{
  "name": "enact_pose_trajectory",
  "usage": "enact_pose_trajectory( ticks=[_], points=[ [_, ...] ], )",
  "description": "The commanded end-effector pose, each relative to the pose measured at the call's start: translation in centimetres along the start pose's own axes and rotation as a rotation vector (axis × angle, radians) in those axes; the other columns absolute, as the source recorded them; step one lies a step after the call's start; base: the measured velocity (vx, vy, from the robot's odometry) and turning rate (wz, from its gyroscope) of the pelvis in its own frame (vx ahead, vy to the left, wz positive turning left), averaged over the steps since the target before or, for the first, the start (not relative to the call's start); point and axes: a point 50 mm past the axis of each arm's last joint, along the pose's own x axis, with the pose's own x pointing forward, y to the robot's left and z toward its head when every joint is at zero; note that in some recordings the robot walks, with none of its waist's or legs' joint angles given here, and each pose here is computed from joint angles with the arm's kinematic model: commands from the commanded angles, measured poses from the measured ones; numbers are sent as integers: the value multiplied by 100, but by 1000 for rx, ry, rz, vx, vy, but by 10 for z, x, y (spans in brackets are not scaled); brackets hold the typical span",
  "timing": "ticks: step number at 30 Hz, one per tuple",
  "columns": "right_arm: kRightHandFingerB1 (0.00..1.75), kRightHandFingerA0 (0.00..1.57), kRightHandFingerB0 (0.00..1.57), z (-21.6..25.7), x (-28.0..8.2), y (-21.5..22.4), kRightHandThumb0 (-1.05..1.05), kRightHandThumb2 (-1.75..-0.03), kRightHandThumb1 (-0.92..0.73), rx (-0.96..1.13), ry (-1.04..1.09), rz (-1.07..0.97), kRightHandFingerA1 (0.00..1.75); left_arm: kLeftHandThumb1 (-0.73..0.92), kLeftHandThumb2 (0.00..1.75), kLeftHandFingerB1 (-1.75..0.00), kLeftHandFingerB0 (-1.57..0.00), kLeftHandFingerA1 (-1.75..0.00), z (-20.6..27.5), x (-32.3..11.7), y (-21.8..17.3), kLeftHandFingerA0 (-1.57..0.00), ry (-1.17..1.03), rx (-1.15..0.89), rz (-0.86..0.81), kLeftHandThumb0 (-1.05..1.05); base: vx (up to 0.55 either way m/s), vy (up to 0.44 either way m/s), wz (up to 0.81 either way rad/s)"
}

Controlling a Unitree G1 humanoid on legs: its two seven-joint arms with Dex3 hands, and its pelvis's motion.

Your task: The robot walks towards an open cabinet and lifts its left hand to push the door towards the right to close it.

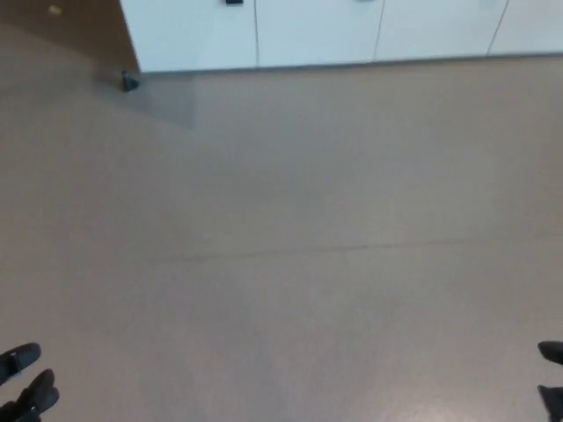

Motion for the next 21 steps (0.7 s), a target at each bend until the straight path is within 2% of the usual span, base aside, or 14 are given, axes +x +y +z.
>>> enact_pose_trajectory(
  ticks=[1, 8, 17, 21],
  points=[
    [43, 66, 49, -9, -5, -2, -18, -59, -68, -24, 19, -10, 52, 66, 59, -42, -48, -49, -4, -3, 6, -54, 4, 32, 12, -40, 383, 99, -1],
    [44, 66, 49, -12, -8, 0, -16, -60, -68, -43, 18, 2, 53, 67, 59, -42, -48, -49, -7, -5, 4, -56, 14, 51, 6, -37, 362, 29, 7],
    [44, 70, 50, -12, -8, 2, -16, -59, -67, -49, 13, 8, 55, 68, 59, -42, -48, -48, -6, -4, 4, -55, 19, 70, -2, -36, 420, -152, 17],
    [44, 68, 51, -11, -7, 2, -16, -59, -67, -56, 5, 8, 54, 65, 59, -43, -51, -49, -5, -4, 3, -58, 9, 75, -1, -38, 436, -102, -8]
  ],
)
